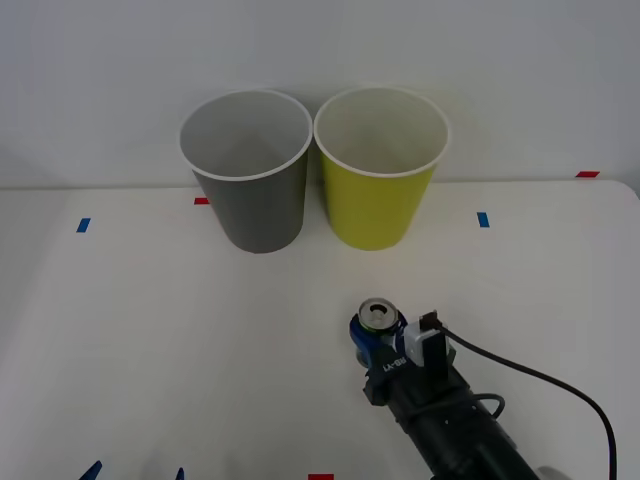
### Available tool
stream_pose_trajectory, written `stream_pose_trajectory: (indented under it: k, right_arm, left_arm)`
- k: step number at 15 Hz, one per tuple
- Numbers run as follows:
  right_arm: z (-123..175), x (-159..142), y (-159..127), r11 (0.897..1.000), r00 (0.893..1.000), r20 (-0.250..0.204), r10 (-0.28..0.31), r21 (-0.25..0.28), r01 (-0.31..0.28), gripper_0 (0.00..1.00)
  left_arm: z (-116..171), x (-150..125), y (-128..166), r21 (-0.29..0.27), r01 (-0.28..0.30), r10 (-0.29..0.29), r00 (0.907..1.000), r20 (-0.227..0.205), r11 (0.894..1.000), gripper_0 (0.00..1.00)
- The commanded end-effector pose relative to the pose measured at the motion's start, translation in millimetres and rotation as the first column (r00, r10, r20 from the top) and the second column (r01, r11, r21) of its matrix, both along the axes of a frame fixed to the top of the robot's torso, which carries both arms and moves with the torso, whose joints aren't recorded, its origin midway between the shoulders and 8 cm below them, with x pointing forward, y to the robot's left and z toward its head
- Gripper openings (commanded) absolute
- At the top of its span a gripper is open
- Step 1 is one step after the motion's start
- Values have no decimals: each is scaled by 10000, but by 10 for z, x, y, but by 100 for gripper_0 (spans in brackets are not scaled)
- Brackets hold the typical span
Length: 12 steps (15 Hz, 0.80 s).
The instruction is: Put cans in the gray bin and PET bottles in the light green bin.
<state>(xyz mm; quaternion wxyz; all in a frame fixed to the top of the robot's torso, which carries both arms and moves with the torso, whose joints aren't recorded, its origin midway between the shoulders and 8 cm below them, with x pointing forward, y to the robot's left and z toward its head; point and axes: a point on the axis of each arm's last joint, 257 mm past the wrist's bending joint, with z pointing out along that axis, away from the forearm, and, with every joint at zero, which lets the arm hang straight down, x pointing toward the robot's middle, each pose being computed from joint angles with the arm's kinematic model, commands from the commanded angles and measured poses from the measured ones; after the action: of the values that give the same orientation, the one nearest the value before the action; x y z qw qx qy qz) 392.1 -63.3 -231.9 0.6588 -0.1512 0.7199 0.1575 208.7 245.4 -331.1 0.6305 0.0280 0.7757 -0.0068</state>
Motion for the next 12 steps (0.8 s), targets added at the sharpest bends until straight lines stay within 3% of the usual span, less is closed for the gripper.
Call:
stream_pose_trajectory:
  k: [1,3,5,8,12]
  right_arm:
    - [520,-22,7,9983,9979,-642,46,-569,-83,8]
    - [799,-61,21,9957,9951,-981,134,-901,-223,8]
    - [1002,-66,67,9952,9954,-926,262,-912,-347,8]
    - [1369,39,226,9942,9975,-92,696,-816,-701,7]
    - [1759,200,298,9886,9926,710,989,-1206,-898,7]
  left_arm:
    - [0,0,0,0,0,0,10000,0,10000,100]
    - [0,0,0,0,0,0,10000,0,10000,100]
    - [0,0,0,0,0,0,10000,0,10000,100]
    - [0,0,0,0,0,0,10000,0,10000,100]
    - [0,0,0,0,0,0,10000,0,10000,100]
